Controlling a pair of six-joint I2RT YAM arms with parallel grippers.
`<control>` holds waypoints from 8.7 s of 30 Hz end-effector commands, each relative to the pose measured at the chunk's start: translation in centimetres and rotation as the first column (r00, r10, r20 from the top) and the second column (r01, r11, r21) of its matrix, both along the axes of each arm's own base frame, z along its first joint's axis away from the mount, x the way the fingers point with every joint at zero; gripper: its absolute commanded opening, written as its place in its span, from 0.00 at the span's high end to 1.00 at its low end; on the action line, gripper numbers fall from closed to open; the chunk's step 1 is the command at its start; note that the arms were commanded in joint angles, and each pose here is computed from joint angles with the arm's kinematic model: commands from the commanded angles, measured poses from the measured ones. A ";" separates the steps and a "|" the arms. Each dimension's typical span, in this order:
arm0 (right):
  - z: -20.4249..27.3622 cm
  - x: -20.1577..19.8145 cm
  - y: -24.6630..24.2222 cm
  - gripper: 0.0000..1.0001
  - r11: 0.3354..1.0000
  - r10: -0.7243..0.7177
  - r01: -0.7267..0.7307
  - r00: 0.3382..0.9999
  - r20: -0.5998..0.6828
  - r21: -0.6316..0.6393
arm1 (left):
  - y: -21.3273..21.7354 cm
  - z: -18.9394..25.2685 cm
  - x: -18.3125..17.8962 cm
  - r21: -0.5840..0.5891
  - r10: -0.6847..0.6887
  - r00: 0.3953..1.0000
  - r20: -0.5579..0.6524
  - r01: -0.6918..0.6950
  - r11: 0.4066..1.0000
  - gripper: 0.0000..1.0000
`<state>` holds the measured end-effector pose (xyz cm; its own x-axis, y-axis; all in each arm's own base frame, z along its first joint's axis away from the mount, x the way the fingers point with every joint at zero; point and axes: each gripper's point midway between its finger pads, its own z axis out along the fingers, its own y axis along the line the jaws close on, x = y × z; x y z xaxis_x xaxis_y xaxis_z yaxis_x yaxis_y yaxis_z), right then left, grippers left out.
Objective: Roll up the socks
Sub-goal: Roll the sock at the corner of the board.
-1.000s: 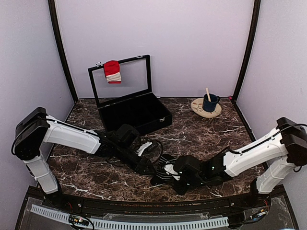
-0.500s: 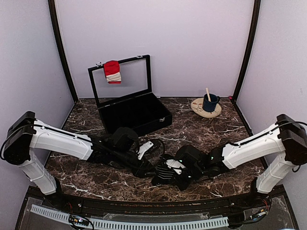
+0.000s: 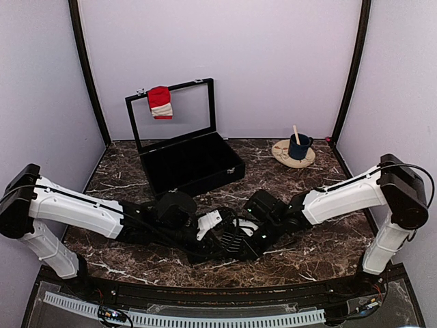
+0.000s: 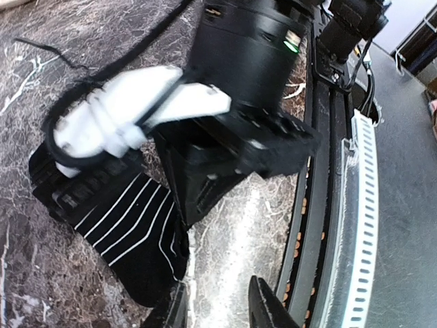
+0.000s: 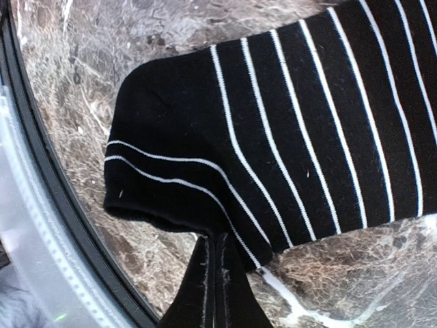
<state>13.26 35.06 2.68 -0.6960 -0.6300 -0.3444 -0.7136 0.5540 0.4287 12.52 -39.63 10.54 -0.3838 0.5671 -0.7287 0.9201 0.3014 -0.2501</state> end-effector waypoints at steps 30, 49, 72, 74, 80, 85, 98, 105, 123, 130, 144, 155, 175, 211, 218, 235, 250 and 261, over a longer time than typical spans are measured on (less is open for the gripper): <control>1.1 0.2 0.8 1.00 0.990 -0.094 0.127 0.906 -0.413 0.054 | -1.4 -4.6 2.8 0.216 -0.124 0.942 0.311 0.057 0.975 0.71; 0.7 0.2 0.0 1.00 0.991 -0.114 0.136 0.899 -0.422 0.020 | -1.7 -6.2 4.2 0.237 -0.100 0.947 0.306 0.026 0.971 0.72; 0.2 1.3 0.4 1.00 0.988 -0.144 0.152 0.901 -0.408 -0.013 | -0.7 -7.3 2.2 0.172 -0.186 0.983 -0.007 0.184 0.968 1.00; 0.1 1.5 0.4 1.00 0.988 -0.148 0.154 0.903 -0.404 -0.017 | -0.5 -7.6 2.1 0.174 -0.180 0.983 -0.022 0.181 0.968 1.00; -0.2 1.7 -0.1 0.83 0.986 -0.168 0.163 0.909 -0.382 -0.045 | -0.1 -8.4 2.1 0.199 -0.156 0.987 -0.041 0.161 0.967 1.00; -0.2 2.0 -0.6 0.73 0.981 -0.190 0.185 0.913 -0.361 -0.050 | 0.2 -8.9 2.2 0.213 -0.134 0.990 -0.049 0.141 0.967 1.00; -0.1 3.6 -1.6 0.66 0.968 -0.251 0.246 0.923 -0.293 -0.052 | 0.9 -10.6 2.1 0.251 -0.066 0.993 -0.100 0.089 0.964 1.00; 0.3 4.3 -1.9 0.65 0.963 -0.270 0.267 0.931 -0.247 -0.043 | 1.3 -11.0 2.2 0.259 -0.015 0.993 -0.117 0.045 0.965 1.00; 1.8 7.7 -5.6 0.63 0.953 -0.292 0.302 0.942 0.165 -0.039 | 2.4 -10.8 1.1 0.280 0.227 0.920 -0.319 -0.137 0.950 1.00; 3.5 6.3 -5.7 0.64 0.972 -0.212 0.234 0.905 0.368 -0.014 | 3.0 -11.2 -0.1 0.339 0.308 0.852 -0.423 -0.166 0.926 1.00; 5.0 0.1 -3.4 0.65 0.999 0.037 -0.015 0.807 0.589 -0.043 | 3.3 -11.3 -1.7 0.388 0.385 0.744 -0.546 -0.182 0.903 1.00; 3.3 -4.9 0.3 0.67 0.956 0.291 -0.247 0.706 0.645 -0.161 | 3.9 -12.3 -2.7 0.435 0.433 0.675 -0.598 -0.181 0.882 1.00; 0.9 -5.8 3.5 0.70 0.879 0.465 -0.394 0.593 0.657 -0.267 | 4.6 -12.5 -3.1 0.431 0.439 0.638 -0.633 -0.181 0.884 1.00; -3.0 -4.2 3.9 0.99 0.843 0.536 -0.432 0.640 0.551 -0.319 | 6.3 -10.6 -1.2 0.383 0.465 0.641 -0.611 -0.275 0.882 1.00; -2.5 -4.2 4.4 1.00 0.850 0.525 -0.447 0.685 0.505 -0.278 | 7.2 -7.7 1.7 0.342 0.533 0.689 -0.491 -0.410 0.845 0.85; -0.7 -3.7 7.2 1.00 0.858 0.513 -0.500 0.836 0.195 -0.115 | 11.4 -3.3 4.5 0.190 0.665 0.669 -0.332 -0.643 0.742 0.76; 1.0 -3.3 9.1 1.00 0.892 0.452 -0.437 0.874 -0.179 0.117 | 11.7 -2.1 2.4 0.094 0.619 0.767 -0.168 -0.613 0.784 0.75; 2.2 -1.1 9.6 1.00 0.928 0.365 -0.314 0.877 -0.313 0.203 | 8.8 -1.1 0.4 0.008 0.442 0.889 -0.119 -0.444 0.896 0.73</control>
